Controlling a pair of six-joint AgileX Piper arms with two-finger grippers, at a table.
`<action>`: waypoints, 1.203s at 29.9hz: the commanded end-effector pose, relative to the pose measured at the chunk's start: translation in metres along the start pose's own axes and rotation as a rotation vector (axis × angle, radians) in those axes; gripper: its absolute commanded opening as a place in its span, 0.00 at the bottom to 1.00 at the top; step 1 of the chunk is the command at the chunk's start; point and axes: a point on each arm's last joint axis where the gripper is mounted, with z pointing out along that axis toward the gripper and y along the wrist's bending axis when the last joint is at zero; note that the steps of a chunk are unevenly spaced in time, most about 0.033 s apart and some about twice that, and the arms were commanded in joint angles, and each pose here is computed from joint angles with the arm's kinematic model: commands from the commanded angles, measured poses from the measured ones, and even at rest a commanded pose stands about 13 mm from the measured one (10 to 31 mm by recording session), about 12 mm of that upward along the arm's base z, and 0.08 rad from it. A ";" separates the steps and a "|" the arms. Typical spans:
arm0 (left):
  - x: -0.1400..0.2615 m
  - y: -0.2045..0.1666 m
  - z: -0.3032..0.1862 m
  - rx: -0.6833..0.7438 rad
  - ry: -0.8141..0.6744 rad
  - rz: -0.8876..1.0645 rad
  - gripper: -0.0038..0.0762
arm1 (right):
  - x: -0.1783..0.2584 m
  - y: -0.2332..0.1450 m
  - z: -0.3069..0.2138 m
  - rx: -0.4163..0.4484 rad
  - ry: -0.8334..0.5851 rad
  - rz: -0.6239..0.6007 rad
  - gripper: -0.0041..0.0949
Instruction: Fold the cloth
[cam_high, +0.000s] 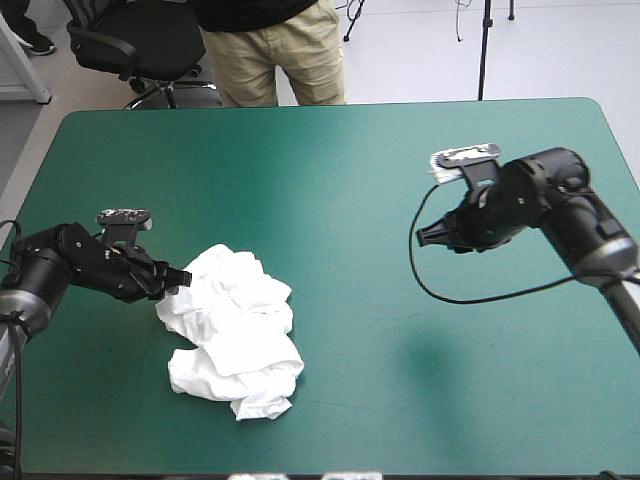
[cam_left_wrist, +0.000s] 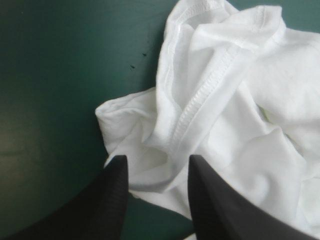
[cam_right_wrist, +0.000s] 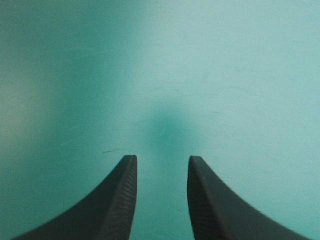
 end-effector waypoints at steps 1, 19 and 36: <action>-0.008 -0.007 -0.014 0.037 -0.060 0.033 0.40 | 0.017 -0.012 -0.057 0.059 -0.131 0.017 0.37; -0.015 -0.082 -0.030 0.079 0.018 0.416 0.70 | 0.052 -0.015 -0.118 0.058 -0.320 0.089 0.37; -0.013 -0.118 0.055 0.023 0.251 0.475 0.66 | 0.052 -0.014 -0.118 0.038 -0.316 0.099 0.37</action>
